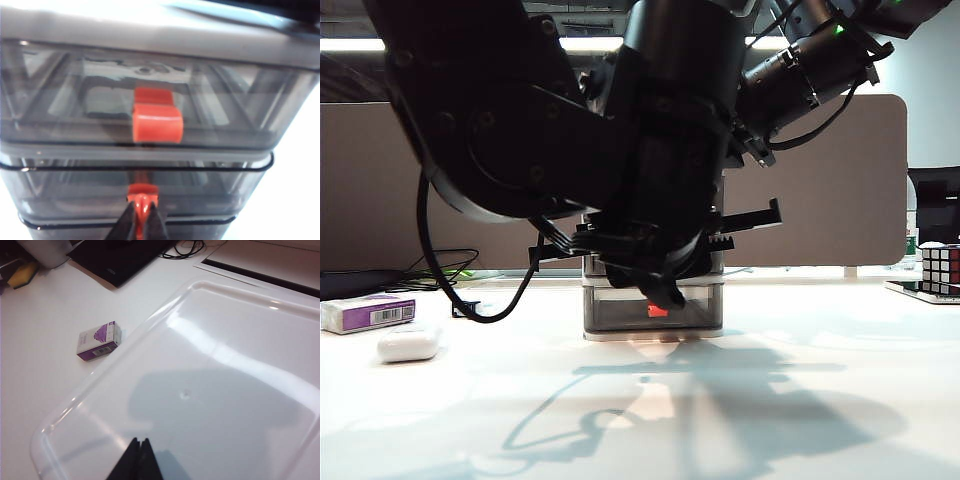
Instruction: Open the second layer of the drawer on the table, pick up the earphone case on the table and put it in, and finally close the drawer.
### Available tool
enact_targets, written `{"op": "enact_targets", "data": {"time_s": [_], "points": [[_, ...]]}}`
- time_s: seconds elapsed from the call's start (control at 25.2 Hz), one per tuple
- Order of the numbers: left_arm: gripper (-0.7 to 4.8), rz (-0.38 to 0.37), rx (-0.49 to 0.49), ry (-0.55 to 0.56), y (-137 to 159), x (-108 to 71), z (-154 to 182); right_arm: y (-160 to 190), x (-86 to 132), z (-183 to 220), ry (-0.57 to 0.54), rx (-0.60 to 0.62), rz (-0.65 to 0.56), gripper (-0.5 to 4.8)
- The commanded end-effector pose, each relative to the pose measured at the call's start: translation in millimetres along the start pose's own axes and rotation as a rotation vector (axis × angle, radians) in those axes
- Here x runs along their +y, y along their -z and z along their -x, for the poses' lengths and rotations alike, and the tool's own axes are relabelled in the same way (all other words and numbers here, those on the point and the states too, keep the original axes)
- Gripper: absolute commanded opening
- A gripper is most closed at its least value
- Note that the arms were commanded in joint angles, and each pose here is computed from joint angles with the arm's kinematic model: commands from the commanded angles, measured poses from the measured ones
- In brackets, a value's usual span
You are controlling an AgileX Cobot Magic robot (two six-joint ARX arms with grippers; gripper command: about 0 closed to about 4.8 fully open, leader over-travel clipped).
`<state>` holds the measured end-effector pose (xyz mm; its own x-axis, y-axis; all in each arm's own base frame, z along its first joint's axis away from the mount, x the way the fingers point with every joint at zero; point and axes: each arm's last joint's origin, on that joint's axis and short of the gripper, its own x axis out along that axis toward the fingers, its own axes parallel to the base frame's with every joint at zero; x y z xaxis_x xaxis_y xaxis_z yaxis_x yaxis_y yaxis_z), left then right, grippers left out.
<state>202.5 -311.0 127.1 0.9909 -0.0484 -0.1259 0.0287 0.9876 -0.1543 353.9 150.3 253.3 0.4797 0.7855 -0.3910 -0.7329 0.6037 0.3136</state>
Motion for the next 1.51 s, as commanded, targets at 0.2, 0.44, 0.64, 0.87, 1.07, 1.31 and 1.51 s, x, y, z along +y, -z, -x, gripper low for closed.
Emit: {"op": "enact_targets", "data": {"time_s": [0.2, 0.44, 0.64, 0.87, 1.07, 1.31, 1.51], "points": [[-0.06, -0.038, 0.010, 0.017, 4, -10.5, 17, 2, 0, -1, 0.001, 0.013, -0.005, -0.05], [-0.06, -0.057, 0.023, 0.068, 7, -20.1, 34, 11, -5, -8, -0.004, 0.050, -0.030, -0.05], [-0.06, -0.076, 0.034, 0.082, 9, -22.4, 40, 10, -5, -8, -0.005, 0.043, -0.025, -0.05], [-0.06, -0.090, 0.045, 0.115, 13, -27.5, 51, 10, -5, -8, -0.009, 0.043, -0.025, -0.05], [-0.06, -0.093, 0.047, 0.136, 13, -31.0, 59, 10, -4, -8, -0.011, 0.044, -0.024, -0.05], [-0.06, -0.082, 0.049, 0.181, 9, -36.0, 69, 10, -3, -9, -0.013, 0.045, -0.023, -0.05], [-0.06, -0.077, 0.054, 0.222, 8, -40.4, 79, 10, -3, -9, -0.014, 0.045, -0.023, -0.05]]}}
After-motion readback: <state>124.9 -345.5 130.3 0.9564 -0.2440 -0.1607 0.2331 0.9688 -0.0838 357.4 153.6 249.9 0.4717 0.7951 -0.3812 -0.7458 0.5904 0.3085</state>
